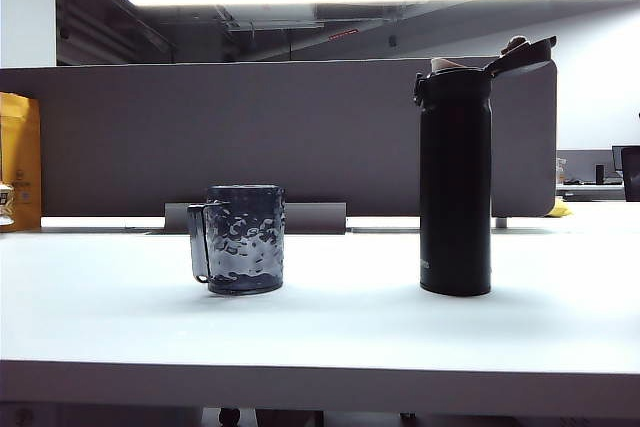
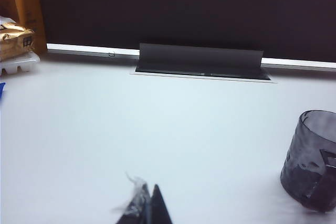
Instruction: Pick up the black thermos, pour some water into the cup, then place the black thermos back on the table.
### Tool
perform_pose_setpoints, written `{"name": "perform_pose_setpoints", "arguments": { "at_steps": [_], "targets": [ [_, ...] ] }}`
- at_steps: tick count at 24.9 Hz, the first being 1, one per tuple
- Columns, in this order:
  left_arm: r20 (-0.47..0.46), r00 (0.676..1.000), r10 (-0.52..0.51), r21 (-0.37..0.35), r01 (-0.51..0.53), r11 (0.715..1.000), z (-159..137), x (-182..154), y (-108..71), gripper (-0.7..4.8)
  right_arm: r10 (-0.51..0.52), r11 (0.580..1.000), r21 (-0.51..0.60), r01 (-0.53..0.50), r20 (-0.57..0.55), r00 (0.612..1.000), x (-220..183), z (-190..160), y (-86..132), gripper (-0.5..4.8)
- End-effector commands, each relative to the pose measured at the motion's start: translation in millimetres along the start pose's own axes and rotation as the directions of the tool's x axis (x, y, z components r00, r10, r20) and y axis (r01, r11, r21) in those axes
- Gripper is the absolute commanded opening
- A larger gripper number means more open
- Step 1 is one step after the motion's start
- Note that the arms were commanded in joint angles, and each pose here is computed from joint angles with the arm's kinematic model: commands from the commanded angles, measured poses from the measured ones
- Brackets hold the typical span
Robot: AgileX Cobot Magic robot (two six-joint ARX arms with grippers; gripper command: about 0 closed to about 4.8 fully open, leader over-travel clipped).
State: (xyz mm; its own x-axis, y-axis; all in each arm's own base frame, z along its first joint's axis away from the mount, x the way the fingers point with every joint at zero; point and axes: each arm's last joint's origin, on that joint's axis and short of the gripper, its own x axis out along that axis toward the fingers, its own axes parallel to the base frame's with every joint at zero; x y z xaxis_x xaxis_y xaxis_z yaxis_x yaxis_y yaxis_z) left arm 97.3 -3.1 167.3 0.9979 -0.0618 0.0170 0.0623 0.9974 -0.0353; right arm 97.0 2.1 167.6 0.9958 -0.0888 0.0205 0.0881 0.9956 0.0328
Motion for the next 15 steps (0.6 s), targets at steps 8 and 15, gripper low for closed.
{"name": "perform_pose_setpoints", "arguments": {
  "at_steps": [8,15],
  "targets": [
    [0.003,1.000,-0.002,-0.002,0.002,1.000,1,0,0.0,-0.03,0.004,1.000,0.007,-0.004,0.016,1.000,0,1,0,0.05],
    [0.038,0.999,-0.032,-0.191,0.039,0.981,12,-2,-1.4,4.79,0.015,1.000,0.015,-0.016,0.094,0.995,-19,68,-1,4.79]
  ]
}}
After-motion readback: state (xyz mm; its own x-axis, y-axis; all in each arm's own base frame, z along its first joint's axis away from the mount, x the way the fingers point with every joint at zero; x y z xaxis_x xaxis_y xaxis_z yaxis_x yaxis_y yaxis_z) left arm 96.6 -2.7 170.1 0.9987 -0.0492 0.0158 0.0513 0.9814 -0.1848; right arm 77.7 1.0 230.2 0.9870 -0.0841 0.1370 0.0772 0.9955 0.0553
